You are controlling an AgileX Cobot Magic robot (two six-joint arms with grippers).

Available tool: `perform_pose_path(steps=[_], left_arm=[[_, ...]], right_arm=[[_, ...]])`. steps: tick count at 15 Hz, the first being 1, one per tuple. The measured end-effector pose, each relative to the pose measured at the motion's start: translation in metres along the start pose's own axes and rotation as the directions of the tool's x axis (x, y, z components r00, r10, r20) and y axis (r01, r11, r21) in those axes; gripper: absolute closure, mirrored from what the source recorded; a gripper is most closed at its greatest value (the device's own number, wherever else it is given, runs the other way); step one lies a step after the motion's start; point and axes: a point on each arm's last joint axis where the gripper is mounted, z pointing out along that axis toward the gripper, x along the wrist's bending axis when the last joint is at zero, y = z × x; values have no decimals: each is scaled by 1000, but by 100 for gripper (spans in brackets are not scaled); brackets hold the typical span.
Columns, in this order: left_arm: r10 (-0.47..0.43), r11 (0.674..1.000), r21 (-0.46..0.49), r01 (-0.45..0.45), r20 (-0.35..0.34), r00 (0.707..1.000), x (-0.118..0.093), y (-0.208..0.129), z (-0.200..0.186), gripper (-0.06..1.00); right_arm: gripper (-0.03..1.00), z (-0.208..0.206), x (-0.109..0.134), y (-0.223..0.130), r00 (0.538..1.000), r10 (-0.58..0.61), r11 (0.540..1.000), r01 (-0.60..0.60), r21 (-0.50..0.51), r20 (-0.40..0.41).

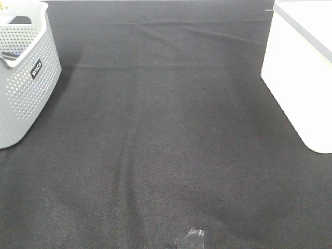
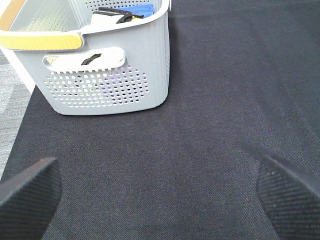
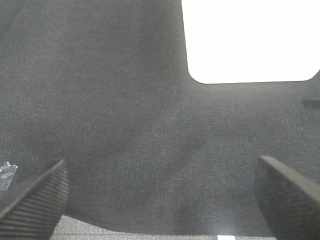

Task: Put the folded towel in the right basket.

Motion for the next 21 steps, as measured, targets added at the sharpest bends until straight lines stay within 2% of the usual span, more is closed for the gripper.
perform_pose_path(steps=[21], left_arm=[[11, 1000, 3, -11, -19, 1000, 2, 0, 0, -5]], right_arm=[[0, 2, 0, -1, 1000, 19, 1000, -19, 5, 1]])
